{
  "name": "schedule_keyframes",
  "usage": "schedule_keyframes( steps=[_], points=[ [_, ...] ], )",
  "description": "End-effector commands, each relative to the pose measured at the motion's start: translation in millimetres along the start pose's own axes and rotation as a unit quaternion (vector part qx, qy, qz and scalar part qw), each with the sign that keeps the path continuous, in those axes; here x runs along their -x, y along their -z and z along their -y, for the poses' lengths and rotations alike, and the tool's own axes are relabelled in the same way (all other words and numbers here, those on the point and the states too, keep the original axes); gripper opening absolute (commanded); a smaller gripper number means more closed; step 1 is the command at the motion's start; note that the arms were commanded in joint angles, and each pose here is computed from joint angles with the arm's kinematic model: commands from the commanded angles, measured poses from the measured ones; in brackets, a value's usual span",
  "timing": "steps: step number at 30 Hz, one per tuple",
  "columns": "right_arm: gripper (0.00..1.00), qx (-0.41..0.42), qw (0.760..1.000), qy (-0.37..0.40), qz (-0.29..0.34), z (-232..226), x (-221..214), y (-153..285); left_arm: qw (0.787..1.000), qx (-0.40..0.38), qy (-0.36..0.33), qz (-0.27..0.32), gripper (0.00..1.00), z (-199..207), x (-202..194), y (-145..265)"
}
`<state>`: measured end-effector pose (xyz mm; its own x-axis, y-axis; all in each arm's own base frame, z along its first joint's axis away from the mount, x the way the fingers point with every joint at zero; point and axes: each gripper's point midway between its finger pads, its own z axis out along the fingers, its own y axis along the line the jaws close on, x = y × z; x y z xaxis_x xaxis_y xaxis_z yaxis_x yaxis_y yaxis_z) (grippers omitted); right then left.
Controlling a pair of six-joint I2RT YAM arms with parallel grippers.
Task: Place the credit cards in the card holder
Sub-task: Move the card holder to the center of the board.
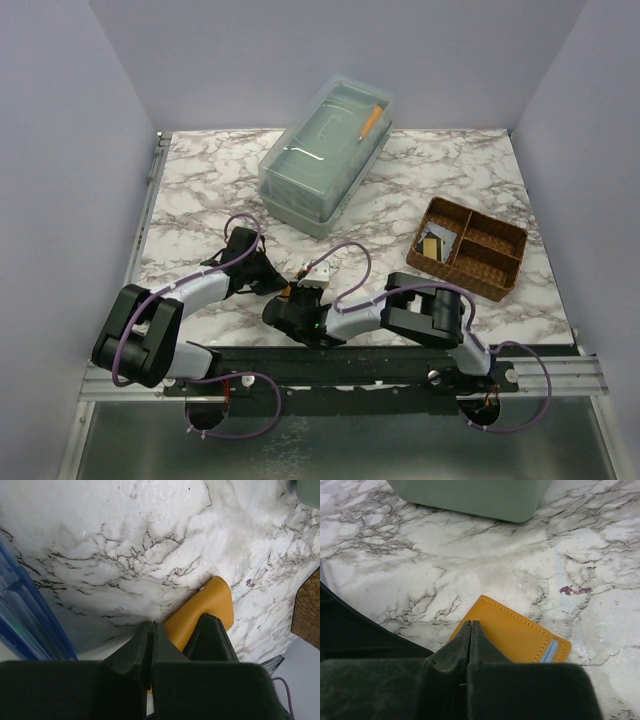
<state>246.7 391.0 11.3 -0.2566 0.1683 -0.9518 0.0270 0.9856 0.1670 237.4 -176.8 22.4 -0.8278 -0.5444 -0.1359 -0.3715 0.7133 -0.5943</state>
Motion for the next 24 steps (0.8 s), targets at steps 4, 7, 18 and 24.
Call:
schedule_keyframes(
  steps=[4,7,18,24],
  points=[
    [0.0,-0.042,0.891,0.328,-0.311,196.3,-144.4,64.9,1.0,0.007,-0.012,-0.019,0.0,-6.8,-13.5,-4.1],
    [0.0,0.03,0.921,0.235,-0.308,151.9,-109.7,62.6,0.999,-0.011,-0.024,-0.023,0.0,2.5,-13.4,-0.2],
    [0.47,0.072,0.942,0.139,-0.298,104.6,31.4,39.3,0.99,-0.091,-0.088,-0.056,0.25,32.7,-24.5,8.7],
    [0.66,0.086,0.949,0.122,-0.277,121.0,104.8,20.8,0.979,-0.107,-0.143,-0.097,0.29,46.2,-56.8,-11.5]
  ],
)
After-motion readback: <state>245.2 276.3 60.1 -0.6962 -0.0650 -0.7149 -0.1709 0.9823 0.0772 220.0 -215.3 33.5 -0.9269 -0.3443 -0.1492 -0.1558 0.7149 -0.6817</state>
